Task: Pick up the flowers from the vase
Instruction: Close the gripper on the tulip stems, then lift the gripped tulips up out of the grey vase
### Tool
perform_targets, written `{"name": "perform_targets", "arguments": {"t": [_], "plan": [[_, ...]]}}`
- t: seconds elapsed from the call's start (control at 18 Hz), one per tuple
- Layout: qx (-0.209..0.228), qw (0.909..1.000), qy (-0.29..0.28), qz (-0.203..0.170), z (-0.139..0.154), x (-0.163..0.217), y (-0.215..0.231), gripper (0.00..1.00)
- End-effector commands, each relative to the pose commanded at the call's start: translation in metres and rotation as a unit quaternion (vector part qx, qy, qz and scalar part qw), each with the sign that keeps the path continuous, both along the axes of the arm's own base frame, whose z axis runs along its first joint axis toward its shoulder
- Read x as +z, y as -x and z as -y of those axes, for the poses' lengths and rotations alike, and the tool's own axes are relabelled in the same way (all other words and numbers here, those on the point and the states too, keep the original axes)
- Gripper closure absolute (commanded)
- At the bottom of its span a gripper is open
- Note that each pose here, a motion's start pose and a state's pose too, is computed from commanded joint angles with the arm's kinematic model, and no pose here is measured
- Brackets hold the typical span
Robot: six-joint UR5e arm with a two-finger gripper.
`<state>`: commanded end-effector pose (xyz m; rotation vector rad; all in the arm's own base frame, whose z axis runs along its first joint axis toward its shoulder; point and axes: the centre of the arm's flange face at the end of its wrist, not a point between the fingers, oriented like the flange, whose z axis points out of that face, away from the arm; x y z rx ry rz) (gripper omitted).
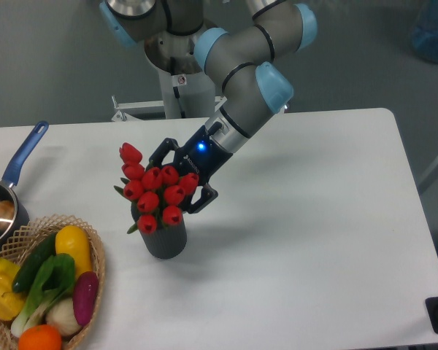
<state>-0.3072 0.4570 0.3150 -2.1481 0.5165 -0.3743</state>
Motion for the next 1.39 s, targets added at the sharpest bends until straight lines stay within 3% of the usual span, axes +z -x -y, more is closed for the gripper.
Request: {"name": "perform_targets", "arguments": {"t": [0.17, 0.72, 1.39], "plan": [[0.0, 1.0, 0.0, 0.001, 0.0002, -0.0005, -0.0004, 0.47], [0.01, 0.9994, -0.024, 0.02, 0.0047, 0.0024, 0.0064, 0.47], [0.016, 0.9982, -0.042, 0.039, 0.007, 0.0012, 0.0082, 0.56]]}}
